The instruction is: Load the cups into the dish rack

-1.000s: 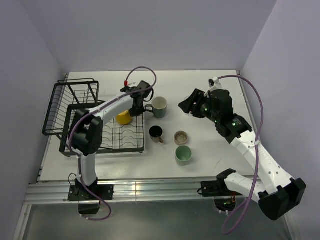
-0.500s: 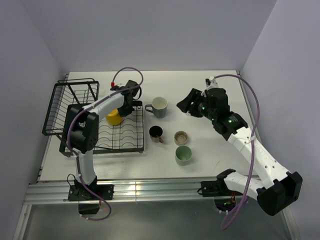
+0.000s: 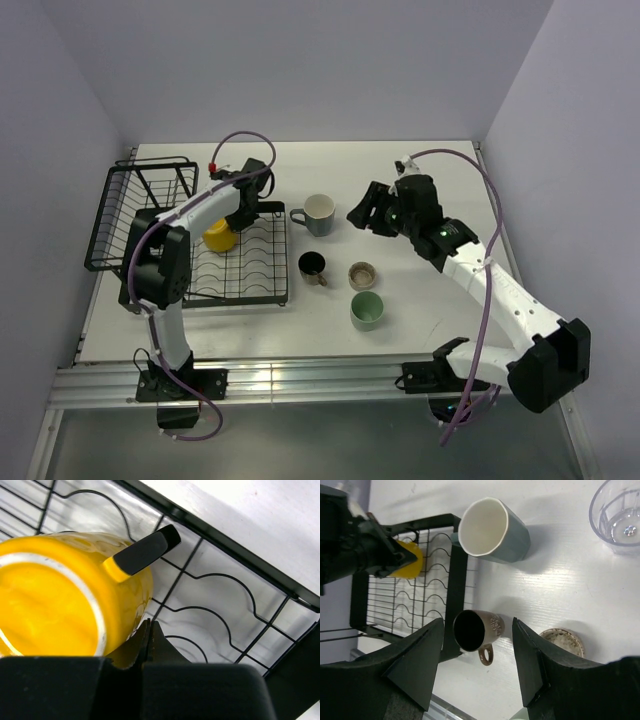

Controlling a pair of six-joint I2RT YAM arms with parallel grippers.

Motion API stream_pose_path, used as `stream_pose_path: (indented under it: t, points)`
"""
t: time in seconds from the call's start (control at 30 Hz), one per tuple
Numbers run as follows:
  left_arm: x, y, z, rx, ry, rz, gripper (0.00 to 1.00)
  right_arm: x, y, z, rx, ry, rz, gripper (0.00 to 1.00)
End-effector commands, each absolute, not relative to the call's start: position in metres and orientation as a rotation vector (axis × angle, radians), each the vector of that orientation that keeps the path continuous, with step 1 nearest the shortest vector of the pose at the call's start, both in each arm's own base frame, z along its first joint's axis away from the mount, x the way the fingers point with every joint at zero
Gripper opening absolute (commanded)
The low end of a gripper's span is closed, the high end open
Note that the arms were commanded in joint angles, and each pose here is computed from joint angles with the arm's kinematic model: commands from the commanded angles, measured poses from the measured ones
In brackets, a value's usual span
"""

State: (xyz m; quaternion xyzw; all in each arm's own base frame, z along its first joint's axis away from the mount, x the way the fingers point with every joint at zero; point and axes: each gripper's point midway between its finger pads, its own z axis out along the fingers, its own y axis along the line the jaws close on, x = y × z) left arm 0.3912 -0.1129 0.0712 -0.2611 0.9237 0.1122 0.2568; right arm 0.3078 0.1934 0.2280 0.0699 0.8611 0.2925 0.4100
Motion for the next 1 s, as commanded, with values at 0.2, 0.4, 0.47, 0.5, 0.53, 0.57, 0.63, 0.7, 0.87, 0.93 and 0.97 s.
stream_pose_path:
  t: [0.2,0.4,0.47,0.5,0.53,0.57,0.63,0.7,0.87,0.93,0.97]
  points:
    - [0.383,-0.084,0.1,-0.816,2.402,0.342,0.02,0.321,0.206,0.219,0.113,2.177,0.65,0.64]
    - [0.389,-0.089,0.108,-0.769,2.4,0.287,0.0,0.325,0.211,0.214,0.094,2.192,0.597,0.64]
    - [0.392,-0.094,0.115,-0.749,2.392,0.252,0.01,0.326,0.211,0.213,0.092,2.199,0.577,0.64]
    - [0.393,-0.095,0.119,-0.731,2.39,0.244,0.02,0.328,0.211,0.213,0.092,2.198,0.568,0.64]
    - [0.393,-0.098,0.123,-0.723,2.389,0.223,0.02,0.328,0.212,0.213,0.09,2.2,0.563,0.64]
    - [0.394,-0.1,0.127,-0.714,2.384,0.208,0.03,0.328,0.212,0.213,0.088,2.201,0.558,0.64]
    - [0.395,-0.104,0.135,-0.678,2.378,0.179,0.05,0.33,0.211,0.213,0.088,2.2,0.535,0.64]
    - [0.395,-0.112,0.14,-0.627,2.388,0.145,0.06,0.33,0.212,0.213,0.088,2.197,0.526,0.64]
    - [0.396,-0.14,0.166,-0.491,2.364,0.036,0.16,0.332,0.216,0.219,0.04,2.183,0.483,0.64]
    - [0.393,-0.159,0.18,-0.402,2.36,-0.049,0.28,0.336,0.219,0.223,0.015,2.18,0.451,0.64]
    - [0.395,-0.166,0.189,-0.377,2.337,-0.089,0.33,0.336,0.221,0.223,0.008,2.181,0.428,0.63]
